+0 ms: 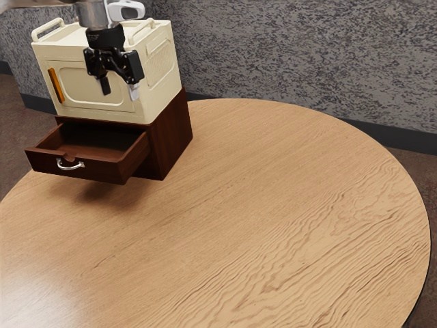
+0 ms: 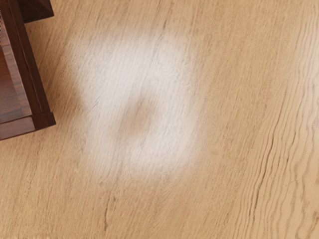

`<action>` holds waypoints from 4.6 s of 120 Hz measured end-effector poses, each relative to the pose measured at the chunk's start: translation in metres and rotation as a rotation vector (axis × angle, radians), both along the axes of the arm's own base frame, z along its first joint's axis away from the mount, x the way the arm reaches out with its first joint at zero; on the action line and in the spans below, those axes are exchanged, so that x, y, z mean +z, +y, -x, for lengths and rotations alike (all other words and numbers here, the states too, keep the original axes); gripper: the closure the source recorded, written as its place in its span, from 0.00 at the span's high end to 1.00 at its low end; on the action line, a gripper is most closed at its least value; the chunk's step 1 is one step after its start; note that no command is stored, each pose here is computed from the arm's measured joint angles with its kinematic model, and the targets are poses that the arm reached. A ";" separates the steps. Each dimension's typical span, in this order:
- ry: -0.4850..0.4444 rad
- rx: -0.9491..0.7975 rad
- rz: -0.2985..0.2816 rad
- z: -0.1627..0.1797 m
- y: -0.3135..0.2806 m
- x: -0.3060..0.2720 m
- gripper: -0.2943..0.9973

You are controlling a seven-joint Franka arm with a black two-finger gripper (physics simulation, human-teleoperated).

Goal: Push the drawer handle with one arm to close the drawer

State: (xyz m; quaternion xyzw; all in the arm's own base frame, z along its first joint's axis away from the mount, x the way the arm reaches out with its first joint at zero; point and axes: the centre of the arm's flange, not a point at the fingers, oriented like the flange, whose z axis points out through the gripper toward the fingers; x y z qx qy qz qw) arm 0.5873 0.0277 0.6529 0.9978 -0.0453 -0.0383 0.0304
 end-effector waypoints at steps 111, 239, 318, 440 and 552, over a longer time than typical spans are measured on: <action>0.042 0.159 -0.126 0.136 0.068 -0.059 0.77; -0.124 0.022 -0.134 0.096 0.146 -0.205 0.36; -0.116 0.082 -0.140 0.094 0.240 -0.246 0.17; -0.148 -0.057 -0.143 0.033 0.220 -0.245 0.16; -0.210 -0.065 -0.143 -0.019 0.249 -0.248 0.16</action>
